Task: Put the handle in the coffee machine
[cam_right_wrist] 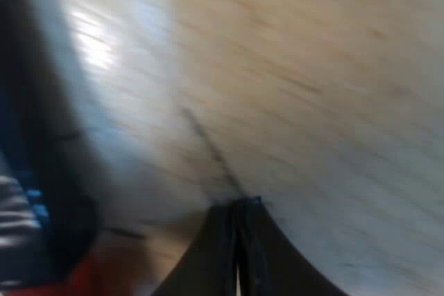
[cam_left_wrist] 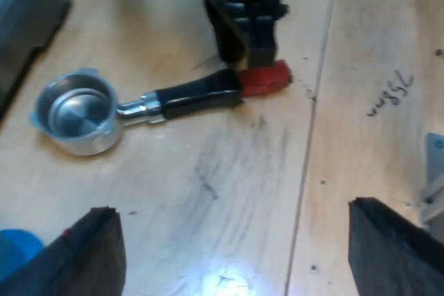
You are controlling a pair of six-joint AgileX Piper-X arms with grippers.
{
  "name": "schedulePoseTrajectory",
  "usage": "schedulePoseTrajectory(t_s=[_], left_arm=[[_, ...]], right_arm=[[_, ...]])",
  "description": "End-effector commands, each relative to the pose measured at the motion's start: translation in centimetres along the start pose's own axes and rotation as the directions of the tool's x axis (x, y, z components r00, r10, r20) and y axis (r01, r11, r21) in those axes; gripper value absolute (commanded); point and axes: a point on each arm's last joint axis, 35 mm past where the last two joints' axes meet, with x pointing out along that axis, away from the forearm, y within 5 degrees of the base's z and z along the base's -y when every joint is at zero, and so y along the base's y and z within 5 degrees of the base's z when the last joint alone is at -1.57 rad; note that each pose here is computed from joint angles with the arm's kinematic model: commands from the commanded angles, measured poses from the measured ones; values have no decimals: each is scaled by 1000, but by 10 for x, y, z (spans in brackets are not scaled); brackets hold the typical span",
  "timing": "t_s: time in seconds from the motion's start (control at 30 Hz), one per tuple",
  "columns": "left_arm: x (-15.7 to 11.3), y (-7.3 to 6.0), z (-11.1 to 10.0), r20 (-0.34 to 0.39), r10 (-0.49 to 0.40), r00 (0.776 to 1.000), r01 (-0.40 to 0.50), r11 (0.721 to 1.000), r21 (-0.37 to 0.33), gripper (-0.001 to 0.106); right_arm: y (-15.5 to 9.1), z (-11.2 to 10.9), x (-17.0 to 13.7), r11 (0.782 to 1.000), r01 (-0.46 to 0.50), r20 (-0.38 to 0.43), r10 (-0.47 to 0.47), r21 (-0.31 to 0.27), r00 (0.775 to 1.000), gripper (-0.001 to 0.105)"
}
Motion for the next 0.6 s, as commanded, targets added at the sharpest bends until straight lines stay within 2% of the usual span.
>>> schedulePoseTrajectory(t_s=[0.03,0.3,0.37,0.6], left_arm=[[0,1,2,10,22,1000,-22,1000,1,68],[0,2,5,36,30,999,-30,999,-25,68],[0,2,5,36,30,999,-29,999,-29,68],[0,2,5,36,30,999,-29,999,-29,68]], right_arm=[[3,1,6,998,-70,-4,70,0,998,0],[18,-2,6,996,-74,-4,73,-58,997,0],[28,-2,7,994,-74,14,75,-77,997,0],[48,-2,7,993,-92,55,96,-80,994,0]])
